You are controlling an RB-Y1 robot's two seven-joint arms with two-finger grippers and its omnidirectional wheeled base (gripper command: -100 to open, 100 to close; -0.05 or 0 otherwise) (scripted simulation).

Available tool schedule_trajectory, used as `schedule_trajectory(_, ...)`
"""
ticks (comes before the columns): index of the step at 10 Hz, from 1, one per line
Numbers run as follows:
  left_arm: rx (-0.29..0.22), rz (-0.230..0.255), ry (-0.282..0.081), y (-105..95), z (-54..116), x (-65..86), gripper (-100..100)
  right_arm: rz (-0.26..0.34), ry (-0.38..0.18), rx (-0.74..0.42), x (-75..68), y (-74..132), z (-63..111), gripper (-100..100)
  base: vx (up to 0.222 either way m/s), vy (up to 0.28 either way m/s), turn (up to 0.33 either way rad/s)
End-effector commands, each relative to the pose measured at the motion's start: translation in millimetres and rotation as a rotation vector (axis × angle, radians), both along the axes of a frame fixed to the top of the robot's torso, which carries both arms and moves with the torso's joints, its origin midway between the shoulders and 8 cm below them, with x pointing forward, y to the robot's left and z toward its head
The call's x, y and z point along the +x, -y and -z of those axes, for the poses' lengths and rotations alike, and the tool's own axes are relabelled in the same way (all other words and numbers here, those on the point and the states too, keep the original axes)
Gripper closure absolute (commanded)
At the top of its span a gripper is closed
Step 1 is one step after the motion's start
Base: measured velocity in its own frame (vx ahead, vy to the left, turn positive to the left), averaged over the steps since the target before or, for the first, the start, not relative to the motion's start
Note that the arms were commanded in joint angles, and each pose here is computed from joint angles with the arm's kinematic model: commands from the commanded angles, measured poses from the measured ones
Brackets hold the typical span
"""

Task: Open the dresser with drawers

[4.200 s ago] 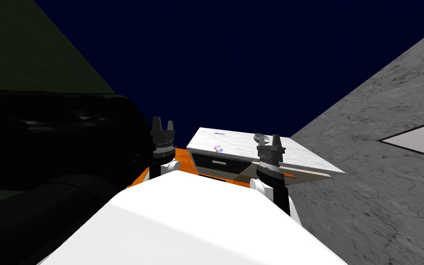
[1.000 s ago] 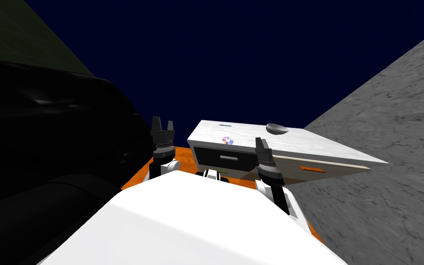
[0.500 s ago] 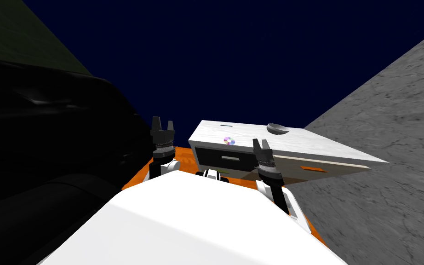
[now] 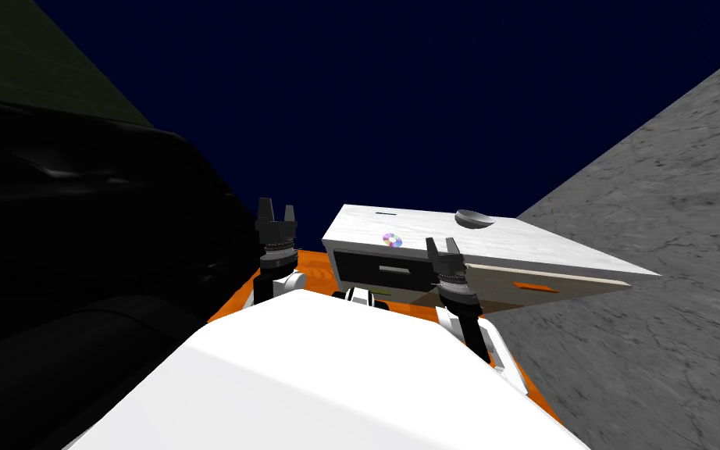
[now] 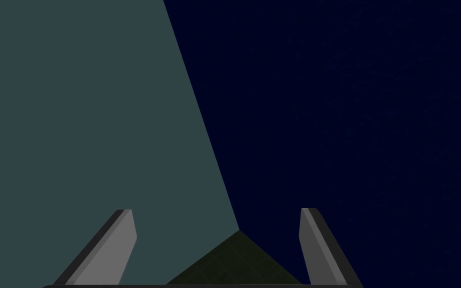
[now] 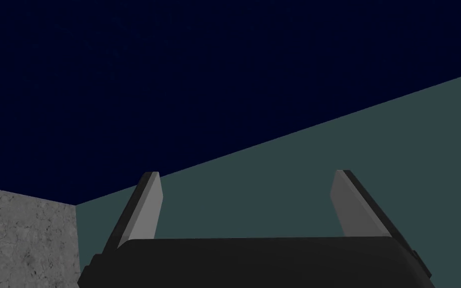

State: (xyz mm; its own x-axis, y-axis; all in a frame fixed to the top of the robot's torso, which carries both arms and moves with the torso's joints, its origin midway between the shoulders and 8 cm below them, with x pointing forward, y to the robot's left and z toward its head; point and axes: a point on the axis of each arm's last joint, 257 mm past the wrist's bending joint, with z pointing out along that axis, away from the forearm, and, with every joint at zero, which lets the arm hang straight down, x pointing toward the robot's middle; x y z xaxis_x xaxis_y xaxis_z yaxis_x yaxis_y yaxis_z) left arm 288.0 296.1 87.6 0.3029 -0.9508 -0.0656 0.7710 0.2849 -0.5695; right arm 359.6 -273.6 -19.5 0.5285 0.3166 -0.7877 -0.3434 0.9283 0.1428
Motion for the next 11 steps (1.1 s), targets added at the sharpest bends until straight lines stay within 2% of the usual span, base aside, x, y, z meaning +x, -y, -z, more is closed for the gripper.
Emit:
schedule_trajectory(1,0.000,0.000,0.000,0.0,0.0,0.0,0,0.049,0.011,-0.093,0.7,1,7.9,-100,0.001,0.039,-0.029)
schedule_trajectory(2,0.000,0.000,0.000,0.0,0.0,0.0,0,0.056,0.014,-0.103,0.7,1,7.9,-100,-0.001,0.023,0.009)
schedule_trajectory(3,0.000,0.000,0.000,0.0,0.0,0.0,0,0.082,0.016,-0.166,1.7,3,16.3,-100,-0.005,0.034,-0.050)
schedule_trajectory(5,0.000,0.000,0.000,0.0,0.0,0.0,0,0.105,0.024,-0.196,1.7,3,16.3,-100,-0.003,0.024,-0.015)
schedule_trajectory(6,0.000,0.000,0.000,0.0,0.0,0.0,0,0.131,0.025,-0.259,2.5,5,25.7,-100,-0.007,0.044,-0.038)
schedule_trajectory(8,0.000,0.000,0.000,0.0,0.0,0.0,0,0.154,0.034,-0.290,2.5,5,25.7,-100,-0.002,0.034,-0.014)
schedule_trajectory(9,0.000,0.000,0.000,0.0,0.0,0.0,0,0.179,0.033,-0.353,3.3,7,36.1,-100,-0.006,0.018,-0.047)
schedule_trajectory(11,0.000,0.000,0.000,0.0,0.0,0.0,0,0.201,0.042,-0.383,3.3,7,36.1,-100,-0.006,0.017,-0.032)
